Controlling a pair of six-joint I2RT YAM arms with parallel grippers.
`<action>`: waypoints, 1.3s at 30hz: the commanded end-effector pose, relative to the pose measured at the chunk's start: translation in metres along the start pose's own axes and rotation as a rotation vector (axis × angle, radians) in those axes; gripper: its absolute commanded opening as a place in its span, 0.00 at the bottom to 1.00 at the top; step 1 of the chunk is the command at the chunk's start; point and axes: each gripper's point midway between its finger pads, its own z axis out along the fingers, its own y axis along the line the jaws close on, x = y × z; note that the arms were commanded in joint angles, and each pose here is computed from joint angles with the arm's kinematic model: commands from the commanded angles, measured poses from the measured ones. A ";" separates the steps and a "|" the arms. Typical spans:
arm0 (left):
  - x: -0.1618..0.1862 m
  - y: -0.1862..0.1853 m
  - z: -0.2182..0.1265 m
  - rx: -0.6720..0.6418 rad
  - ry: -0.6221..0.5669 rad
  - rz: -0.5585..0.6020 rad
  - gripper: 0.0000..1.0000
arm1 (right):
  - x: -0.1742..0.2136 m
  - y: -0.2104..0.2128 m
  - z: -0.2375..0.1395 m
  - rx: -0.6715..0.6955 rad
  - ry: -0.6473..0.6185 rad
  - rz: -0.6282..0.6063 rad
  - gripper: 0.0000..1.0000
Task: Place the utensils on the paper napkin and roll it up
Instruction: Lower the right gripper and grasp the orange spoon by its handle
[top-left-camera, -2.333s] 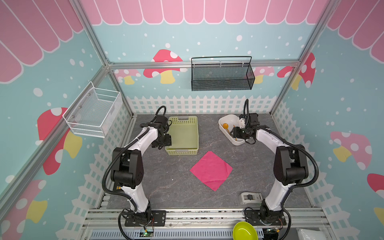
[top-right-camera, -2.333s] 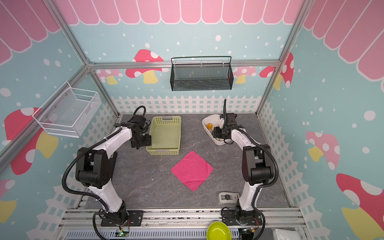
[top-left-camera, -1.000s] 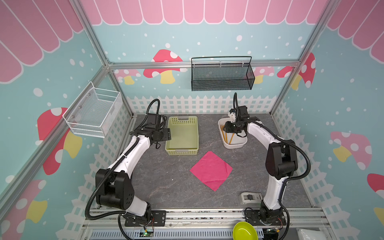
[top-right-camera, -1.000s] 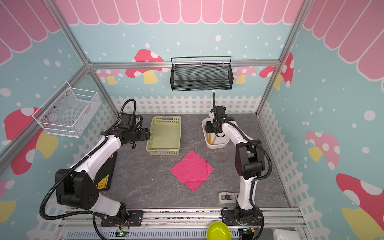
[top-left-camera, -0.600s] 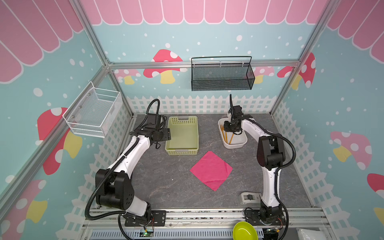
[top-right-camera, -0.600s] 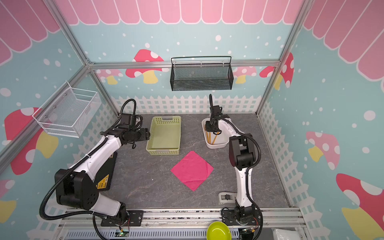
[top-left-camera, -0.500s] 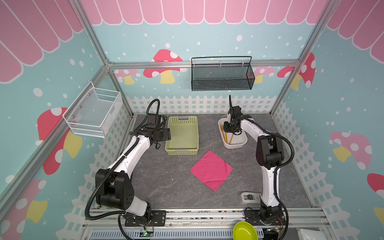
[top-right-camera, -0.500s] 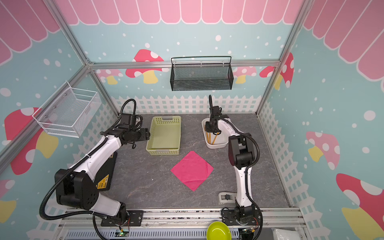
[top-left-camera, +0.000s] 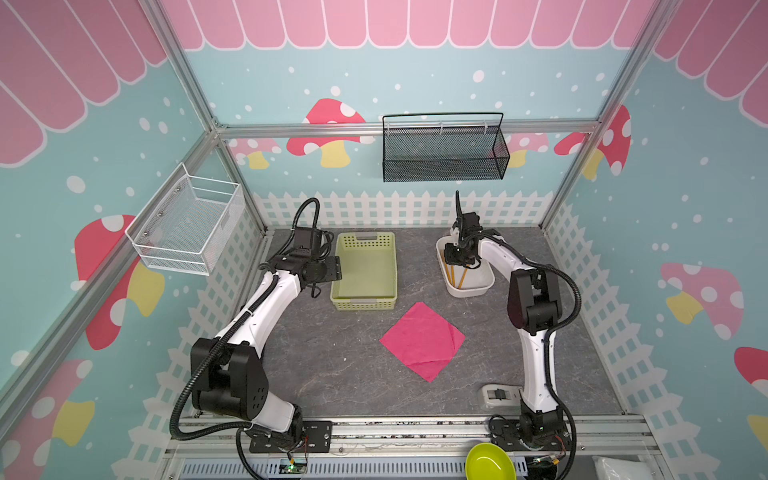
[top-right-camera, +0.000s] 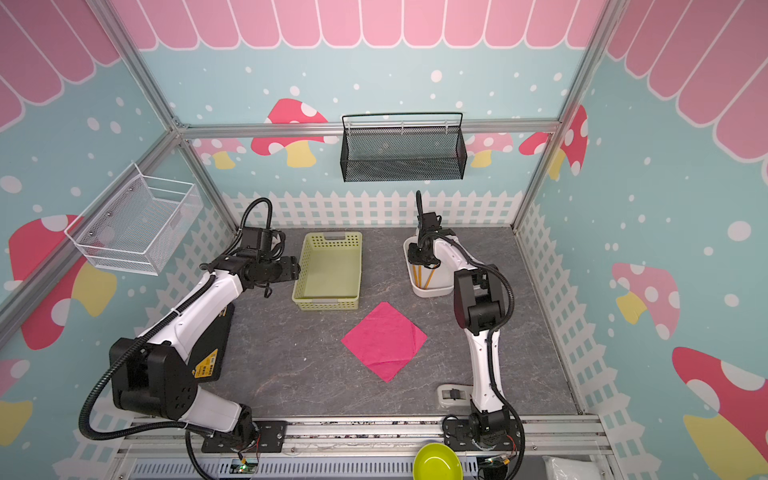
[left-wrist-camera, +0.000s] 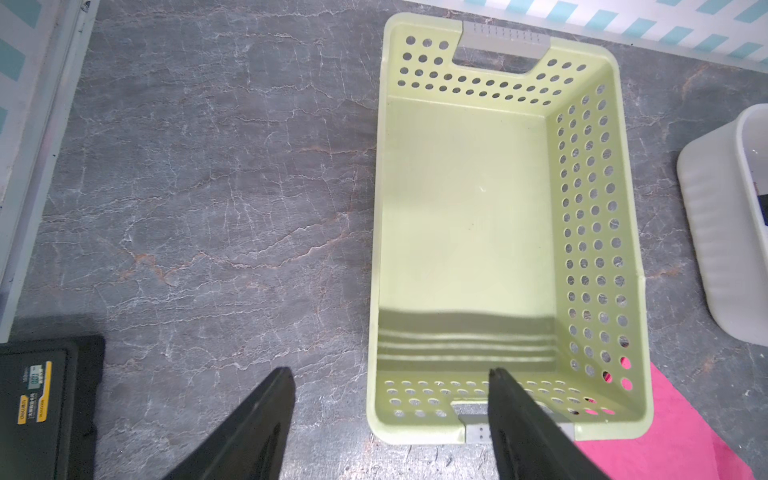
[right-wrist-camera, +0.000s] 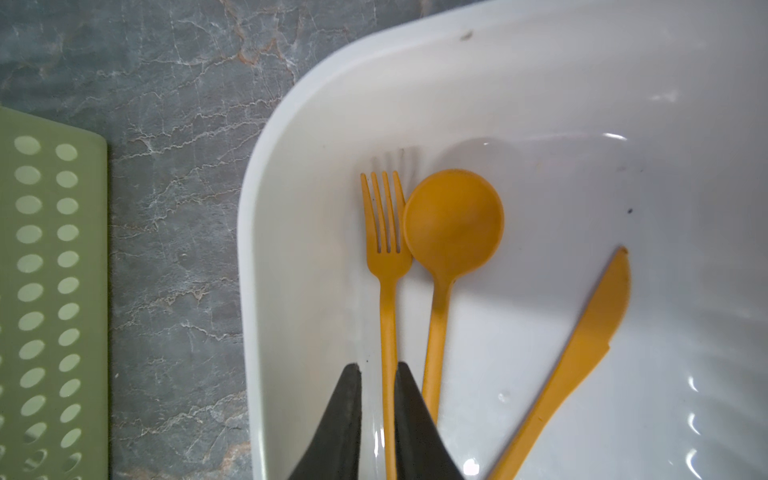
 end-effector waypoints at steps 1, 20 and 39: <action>-0.001 0.003 -0.001 -0.011 -0.011 0.000 0.75 | -0.003 0.000 0.005 -0.012 0.007 0.010 0.19; 0.000 0.004 -0.001 -0.017 -0.010 0.001 0.75 | 0.002 -0.006 0.020 0.012 0.029 0.009 0.20; 0.000 0.004 0.000 -0.022 -0.008 0.001 0.75 | 0.004 -0.030 0.012 0.160 0.036 -0.002 0.20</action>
